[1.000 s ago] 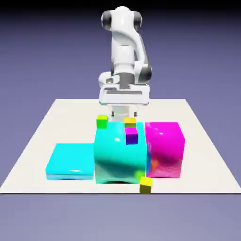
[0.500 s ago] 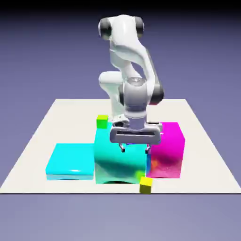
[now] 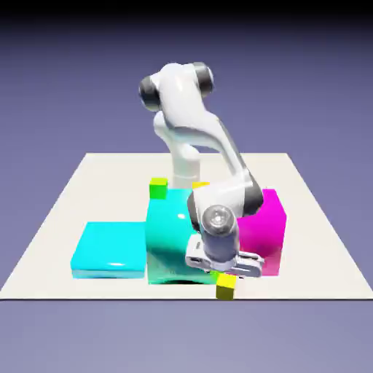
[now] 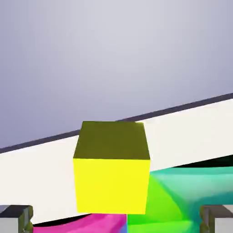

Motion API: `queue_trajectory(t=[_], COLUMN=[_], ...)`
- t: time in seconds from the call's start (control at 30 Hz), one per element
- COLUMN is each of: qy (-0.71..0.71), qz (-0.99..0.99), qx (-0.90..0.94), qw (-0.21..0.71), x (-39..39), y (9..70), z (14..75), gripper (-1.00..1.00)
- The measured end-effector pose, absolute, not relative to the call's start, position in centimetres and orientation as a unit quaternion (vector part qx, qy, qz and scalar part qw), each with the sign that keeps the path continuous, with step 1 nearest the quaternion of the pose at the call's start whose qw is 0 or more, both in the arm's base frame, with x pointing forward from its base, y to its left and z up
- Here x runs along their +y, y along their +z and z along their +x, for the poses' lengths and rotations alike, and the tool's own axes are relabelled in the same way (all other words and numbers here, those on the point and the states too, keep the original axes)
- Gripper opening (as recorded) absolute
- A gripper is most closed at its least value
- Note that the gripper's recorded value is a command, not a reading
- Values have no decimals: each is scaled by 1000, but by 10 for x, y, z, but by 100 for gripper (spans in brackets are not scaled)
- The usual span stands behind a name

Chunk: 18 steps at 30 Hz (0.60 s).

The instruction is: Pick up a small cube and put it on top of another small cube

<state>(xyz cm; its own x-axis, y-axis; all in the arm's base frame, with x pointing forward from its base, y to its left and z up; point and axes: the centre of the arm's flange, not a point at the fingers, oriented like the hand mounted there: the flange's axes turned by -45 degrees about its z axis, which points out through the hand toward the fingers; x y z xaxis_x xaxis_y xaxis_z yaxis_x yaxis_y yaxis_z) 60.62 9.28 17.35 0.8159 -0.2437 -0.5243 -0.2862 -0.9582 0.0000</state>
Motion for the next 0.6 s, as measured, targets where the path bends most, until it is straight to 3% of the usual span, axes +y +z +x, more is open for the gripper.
queue_trajectory(t=[0.1, 0.13, 0.2, 0.33, 0.6], qy=[270, 270, 270, 268, 249], qz=[-952, -952, -952, -954, -965], qx=[139, 139, 139, 128, -71], qw=[39, 39, 40, 52, 43], x=[99, 100, 100, 102, 146], y=[118, 111, 111, 181, 306], z=[584, 581, 581, 605, 574], gripper=[0, -100, -100, -100, -100])
